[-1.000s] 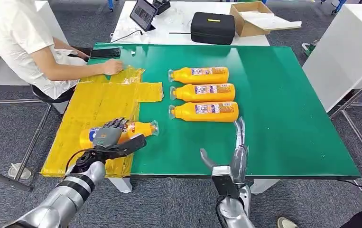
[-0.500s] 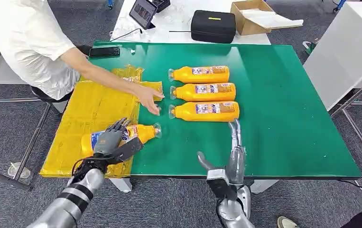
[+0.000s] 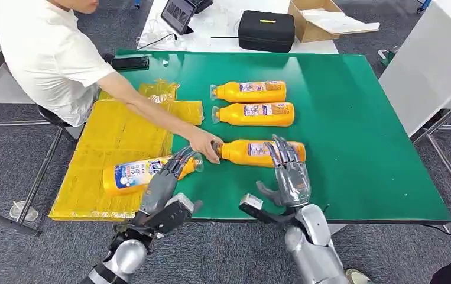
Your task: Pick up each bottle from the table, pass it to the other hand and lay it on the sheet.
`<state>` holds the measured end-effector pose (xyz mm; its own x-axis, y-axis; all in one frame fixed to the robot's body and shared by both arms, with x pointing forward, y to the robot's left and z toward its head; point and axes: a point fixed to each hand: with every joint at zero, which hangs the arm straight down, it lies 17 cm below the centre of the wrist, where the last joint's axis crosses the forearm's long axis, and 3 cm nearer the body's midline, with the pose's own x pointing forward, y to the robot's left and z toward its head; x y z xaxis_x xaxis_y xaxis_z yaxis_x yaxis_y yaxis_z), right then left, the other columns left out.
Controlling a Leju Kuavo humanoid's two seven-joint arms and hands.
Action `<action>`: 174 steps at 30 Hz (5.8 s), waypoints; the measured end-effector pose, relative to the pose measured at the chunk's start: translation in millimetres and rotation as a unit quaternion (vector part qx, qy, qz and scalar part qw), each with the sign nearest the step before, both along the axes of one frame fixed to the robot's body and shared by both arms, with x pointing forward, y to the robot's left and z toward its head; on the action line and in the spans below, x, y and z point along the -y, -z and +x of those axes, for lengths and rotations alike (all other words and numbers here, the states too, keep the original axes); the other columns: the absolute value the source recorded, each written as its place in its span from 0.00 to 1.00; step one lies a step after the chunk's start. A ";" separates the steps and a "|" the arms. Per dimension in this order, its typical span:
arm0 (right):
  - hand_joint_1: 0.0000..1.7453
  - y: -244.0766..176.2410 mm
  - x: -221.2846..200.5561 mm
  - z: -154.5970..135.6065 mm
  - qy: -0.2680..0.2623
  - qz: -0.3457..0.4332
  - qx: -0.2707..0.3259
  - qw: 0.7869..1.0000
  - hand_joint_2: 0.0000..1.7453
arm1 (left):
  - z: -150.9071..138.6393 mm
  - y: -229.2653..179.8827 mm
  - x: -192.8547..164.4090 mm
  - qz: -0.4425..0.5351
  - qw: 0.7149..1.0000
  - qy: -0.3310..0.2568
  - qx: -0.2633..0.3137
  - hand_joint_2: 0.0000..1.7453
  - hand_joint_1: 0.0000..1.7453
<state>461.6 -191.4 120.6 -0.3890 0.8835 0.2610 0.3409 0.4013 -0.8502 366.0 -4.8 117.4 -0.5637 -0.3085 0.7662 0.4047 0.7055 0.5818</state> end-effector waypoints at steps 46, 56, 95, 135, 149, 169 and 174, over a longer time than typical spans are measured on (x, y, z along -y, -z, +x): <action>1.00 99.7 96.1 75.9 0.058 -0.089 -0.269 0.957 1.00 | -29.3 -37.8 35.6 -0.077 0.996 0.041 0.023 1.00 0.00; 1.00 93.6 55.3 49.2 -0.019 0.152 -0.241 0.958 1.00 | -9.4 -61.1 5.7 -0.320 0.941 -0.025 -0.107 1.00 0.00; 1.00 45.7 -150.4 -26.8 -0.248 0.306 -0.258 0.882 1.00 | 29.3 -17.0 -19.9 -0.453 0.853 -0.065 -0.250 1.00 0.00; 0.00 -168.4 -0.1 -97.6 -0.024 0.293 0.223 0.930 0.00 | 147.8 1.7 -175.0 0.101 0.932 -0.346 0.047 1.00 1.00; 0.00 -164.8 17.8 -98.9 -0.020 0.379 0.211 0.901 0.00 | 162.9 116.3 -206.7 0.339 0.899 -0.251 -0.114 1.00 0.00; 0.00 -134.8 3.0 -90.7 -0.032 0.389 0.165 0.906 0.00 | 148.7 118.3 -171.3 0.301 0.925 -0.205 -0.109 1.00 0.00; 0.00 -129.4 -9.0 -89.3 -0.038 0.333 0.162 0.928 0.00 | 130.3 84.2 -126.4 0.226 0.955 -0.187 -0.041 1.00 0.00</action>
<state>372.3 -182.5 250.0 -0.5977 0.5347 0.5974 0.4839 0.8347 -0.2629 496.3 121.6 33.2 -0.2929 -0.7869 0.5432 0.2305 0.4933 0.8388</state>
